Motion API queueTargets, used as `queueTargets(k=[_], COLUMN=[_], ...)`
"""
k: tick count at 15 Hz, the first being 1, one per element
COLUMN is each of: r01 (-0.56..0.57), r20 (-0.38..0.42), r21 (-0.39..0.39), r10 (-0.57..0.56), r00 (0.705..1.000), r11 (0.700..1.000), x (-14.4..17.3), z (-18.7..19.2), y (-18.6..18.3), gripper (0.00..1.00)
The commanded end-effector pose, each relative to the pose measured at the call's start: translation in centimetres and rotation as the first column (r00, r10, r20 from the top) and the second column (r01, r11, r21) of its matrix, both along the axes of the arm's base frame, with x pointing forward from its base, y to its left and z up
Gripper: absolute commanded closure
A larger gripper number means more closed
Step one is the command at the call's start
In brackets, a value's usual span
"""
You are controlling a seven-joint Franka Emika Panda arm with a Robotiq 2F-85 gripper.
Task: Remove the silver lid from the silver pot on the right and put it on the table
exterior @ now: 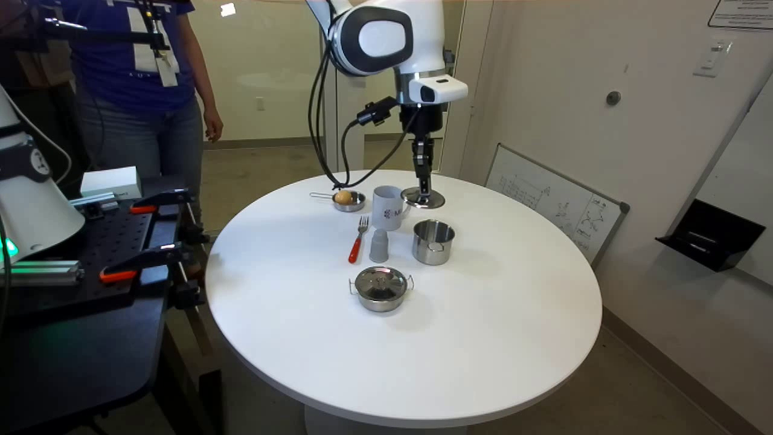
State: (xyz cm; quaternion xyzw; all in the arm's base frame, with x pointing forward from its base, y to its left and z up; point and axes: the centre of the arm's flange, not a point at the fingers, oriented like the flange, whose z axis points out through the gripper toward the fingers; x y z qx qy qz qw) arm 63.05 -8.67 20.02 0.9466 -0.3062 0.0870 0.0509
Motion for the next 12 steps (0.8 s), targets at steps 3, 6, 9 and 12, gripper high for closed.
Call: queueTargets(k=[3, 6, 9, 12], r01=[0.023, -0.021, -0.139, -0.306], r20=[-0.109, -0.135, -0.145, -0.15], r21=[0.052, 0.101, 0.148, 0.177], r10=[-0.018, 0.035, 0.161, 0.333], r00=[0.994, 0.99, 0.976, 0.931], r11=[0.998, 0.995, 0.979, 0.935], x=[-7.3, -10.1, -12.6, -14.5], z=[2.0, 1.5, 0.9, 0.1], y=[-0.6, -0.7, -0.3, 0.6], gripper=[0.95, 0.95, 0.95, 0.95])
